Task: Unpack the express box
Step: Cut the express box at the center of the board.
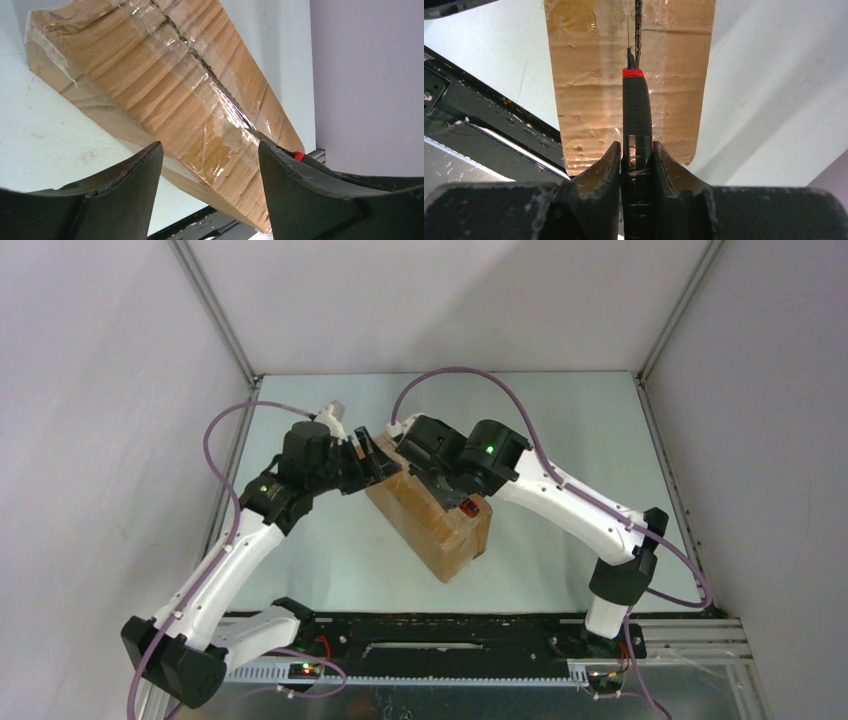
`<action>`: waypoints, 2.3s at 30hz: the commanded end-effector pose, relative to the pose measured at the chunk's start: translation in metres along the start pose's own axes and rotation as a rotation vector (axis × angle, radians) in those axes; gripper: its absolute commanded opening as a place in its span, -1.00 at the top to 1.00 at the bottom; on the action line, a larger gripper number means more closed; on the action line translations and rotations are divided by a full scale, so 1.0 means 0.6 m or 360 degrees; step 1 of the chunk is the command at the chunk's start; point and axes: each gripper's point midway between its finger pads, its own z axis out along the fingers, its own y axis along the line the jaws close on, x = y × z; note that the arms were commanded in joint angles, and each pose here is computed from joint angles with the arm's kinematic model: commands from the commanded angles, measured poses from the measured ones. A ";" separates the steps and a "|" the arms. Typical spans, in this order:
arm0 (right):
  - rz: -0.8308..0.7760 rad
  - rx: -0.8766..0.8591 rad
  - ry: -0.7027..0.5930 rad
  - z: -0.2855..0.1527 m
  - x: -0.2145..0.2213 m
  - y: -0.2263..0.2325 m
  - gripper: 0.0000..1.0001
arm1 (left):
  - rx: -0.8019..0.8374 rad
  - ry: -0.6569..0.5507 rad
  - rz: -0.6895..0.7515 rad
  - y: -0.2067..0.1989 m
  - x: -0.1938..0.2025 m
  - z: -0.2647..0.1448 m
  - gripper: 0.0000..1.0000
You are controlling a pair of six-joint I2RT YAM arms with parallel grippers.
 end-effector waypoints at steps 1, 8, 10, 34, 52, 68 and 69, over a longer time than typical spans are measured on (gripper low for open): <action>0.0028 0.0035 -0.0058 -0.010 -0.015 -0.012 1.00 | 0.0132 -0.0094 0.0060 -0.049 -0.043 -0.017 -0.48; 0.0020 0.0043 -0.0031 -0.002 -0.010 -0.010 1.00 | 0.0159 -0.0071 0.0077 -0.062 -0.048 -0.010 -0.49; 0.0022 0.0045 -0.0031 -0.002 -0.009 -0.011 1.00 | 0.0143 -0.0054 0.0104 -0.062 -0.048 -0.007 -0.49; 0.0021 -0.0012 0.0019 0.018 0.002 0.004 1.00 | 0.0007 0.0175 0.0308 -0.056 0.001 0.044 -0.63; 0.0064 -0.0034 0.0035 0.028 0.006 0.004 1.00 | -0.0023 0.0229 0.0301 -0.036 0.052 0.064 0.24; 0.0030 -0.0031 0.0214 0.008 0.071 -0.005 1.00 | -0.0186 0.0258 0.0251 0.018 0.064 0.084 0.52; 0.0032 -0.0021 0.0238 0.005 0.078 -0.008 1.00 | -0.0197 0.0263 0.0251 0.022 0.066 0.087 0.52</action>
